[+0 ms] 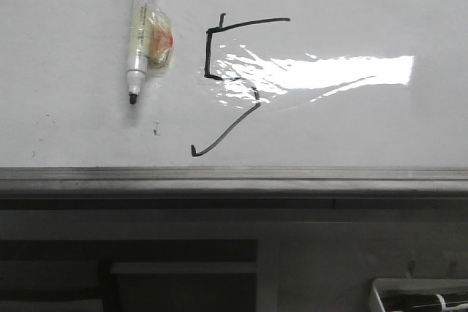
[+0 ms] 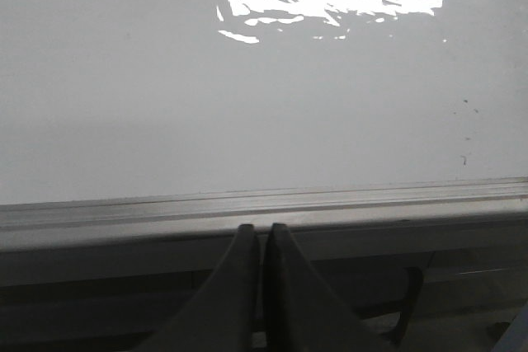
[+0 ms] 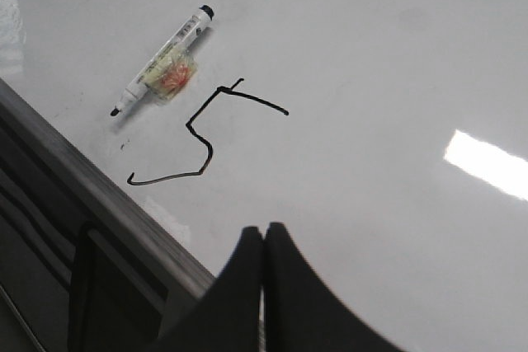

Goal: Write number 5 on whiteboard

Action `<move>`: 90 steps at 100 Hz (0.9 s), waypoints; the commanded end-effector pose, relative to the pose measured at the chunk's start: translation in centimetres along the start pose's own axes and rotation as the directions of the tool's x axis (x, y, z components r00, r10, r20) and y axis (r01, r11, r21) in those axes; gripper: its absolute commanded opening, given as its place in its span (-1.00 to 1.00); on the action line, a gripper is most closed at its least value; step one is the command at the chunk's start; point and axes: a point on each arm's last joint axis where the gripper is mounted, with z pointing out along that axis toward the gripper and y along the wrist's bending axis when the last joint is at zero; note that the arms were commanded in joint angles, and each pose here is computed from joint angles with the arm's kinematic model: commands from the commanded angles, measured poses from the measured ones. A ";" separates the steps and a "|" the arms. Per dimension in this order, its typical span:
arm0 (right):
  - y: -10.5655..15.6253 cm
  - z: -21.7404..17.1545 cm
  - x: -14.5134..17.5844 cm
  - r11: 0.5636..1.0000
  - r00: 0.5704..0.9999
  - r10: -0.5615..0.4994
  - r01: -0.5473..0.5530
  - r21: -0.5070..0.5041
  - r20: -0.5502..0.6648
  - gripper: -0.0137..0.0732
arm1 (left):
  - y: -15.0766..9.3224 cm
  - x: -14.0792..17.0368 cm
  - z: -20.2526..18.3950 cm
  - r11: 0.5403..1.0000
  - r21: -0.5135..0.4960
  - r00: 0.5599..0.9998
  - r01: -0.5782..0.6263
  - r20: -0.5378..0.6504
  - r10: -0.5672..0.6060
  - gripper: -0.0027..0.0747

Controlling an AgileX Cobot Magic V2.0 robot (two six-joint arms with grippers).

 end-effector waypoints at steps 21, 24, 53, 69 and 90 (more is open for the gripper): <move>-0.9 0.0 -0.6 0.992 0.996 -0.076 0.071 0.101 0.042 -0.83 | 0.0 -0.1 0.0 1.000 0.002 0.998 0.018 0.066 -0.018 -0.98; -1.0 0.1 -0.3 0.988 0.995 -0.097 0.093 0.121 0.030 -0.83 | 0.0 -0.1 0.0 1.000 0.002 0.998 0.018 0.066 -0.018 -0.98; -1.5 -0.1 5.0 0.915 0.970 0.202 -0.138 0.380 -0.133 -0.83 | 0.0 -0.1 0.0 1.000 0.002 0.998 0.018 0.066 -0.018 -0.98; -0.9 -0.6 8.5 0.828 0.931 0.348 -0.250 0.501 -0.110 -0.83 | 0.0 -0.1 0.0 1.000 0.002 0.998 0.018 0.066 -0.018 -0.98; -0.3 -1.4 10.0 0.792 0.892 0.426 -0.286 0.538 -0.152 -0.83 | 0.0 -0.1 0.0 1.000 0.002 0.998 0.018 0.066 -0.018 -0.98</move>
